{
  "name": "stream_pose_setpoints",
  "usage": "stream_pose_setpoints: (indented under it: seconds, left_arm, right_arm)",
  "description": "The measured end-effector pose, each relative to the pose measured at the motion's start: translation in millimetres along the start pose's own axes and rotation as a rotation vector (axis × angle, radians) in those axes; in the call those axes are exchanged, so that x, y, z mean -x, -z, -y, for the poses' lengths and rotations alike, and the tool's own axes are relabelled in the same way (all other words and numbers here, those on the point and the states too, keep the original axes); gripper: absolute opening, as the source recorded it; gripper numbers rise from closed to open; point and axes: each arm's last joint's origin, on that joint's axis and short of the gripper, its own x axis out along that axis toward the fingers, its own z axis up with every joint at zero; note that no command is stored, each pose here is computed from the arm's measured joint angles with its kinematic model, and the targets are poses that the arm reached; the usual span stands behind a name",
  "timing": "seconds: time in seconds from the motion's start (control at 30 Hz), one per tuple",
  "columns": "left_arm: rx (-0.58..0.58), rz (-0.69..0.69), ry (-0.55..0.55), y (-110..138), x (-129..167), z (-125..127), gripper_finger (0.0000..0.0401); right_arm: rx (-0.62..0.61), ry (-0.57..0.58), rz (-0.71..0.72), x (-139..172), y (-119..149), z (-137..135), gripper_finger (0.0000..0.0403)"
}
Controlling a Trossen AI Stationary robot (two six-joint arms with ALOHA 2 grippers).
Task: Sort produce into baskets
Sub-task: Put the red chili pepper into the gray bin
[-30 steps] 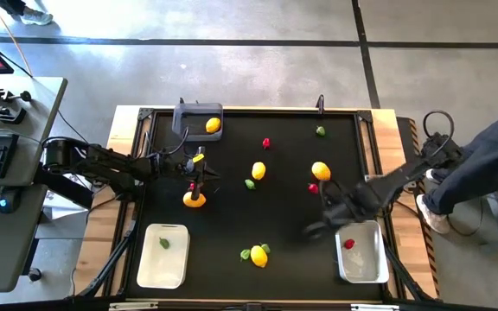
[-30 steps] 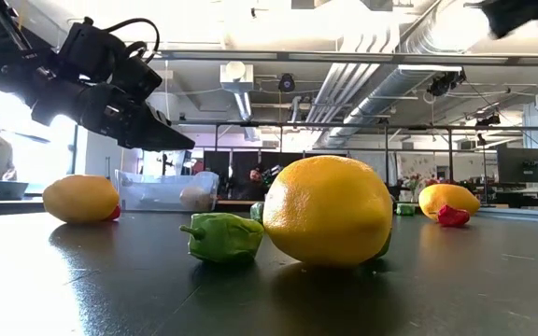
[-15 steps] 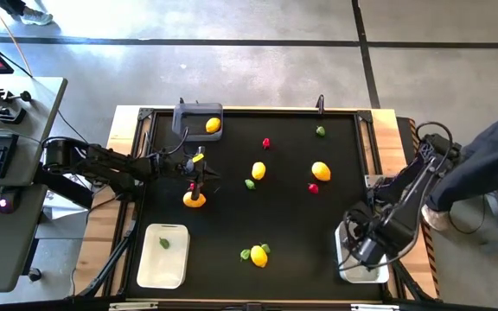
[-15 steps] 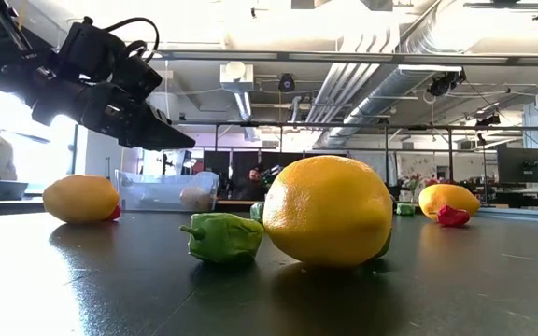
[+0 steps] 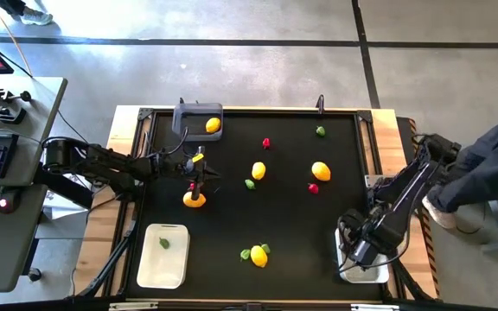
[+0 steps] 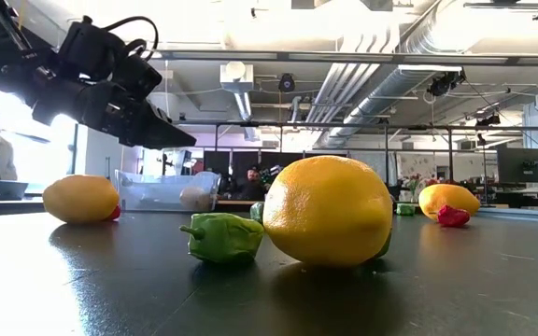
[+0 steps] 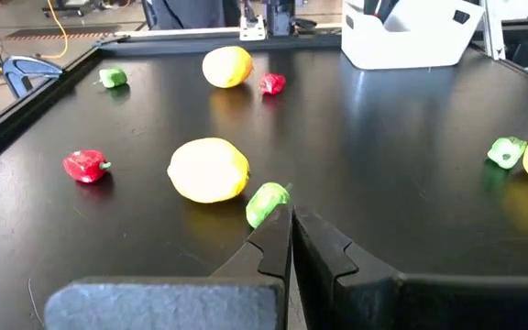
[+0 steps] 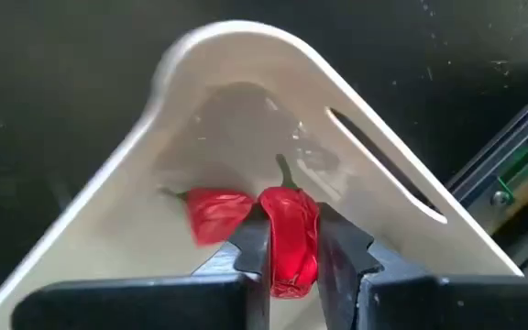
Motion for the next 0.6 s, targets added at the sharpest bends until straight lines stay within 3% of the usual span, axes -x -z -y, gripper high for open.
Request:
stream_pose_setpoints:
  seconds: [0.17, 0.27, 0.6]
  left_arm:
    - [-0.002, 0.011, -0.001, -1.1, 0.0, -0.1, 0.0]
    - [-0.002, 0.011, -0.001, -1.1, 0.0, -0.1, 0.0]
    - [0.023, 0.004, -0.029, -0.7, 0.0, -0.8, 0.0]
  right_arm:
    - [-0.027, 0.062, -0.057, -17.1, 1.3, 9.6, 0.0052]
    - [-0.042, 0.042, -0.061, -21.8, 1.6, 9.0, 0.007]
    - [-0.086, 0.029, -0.066, -7.0, 2.2, 3.6, 0.0151]
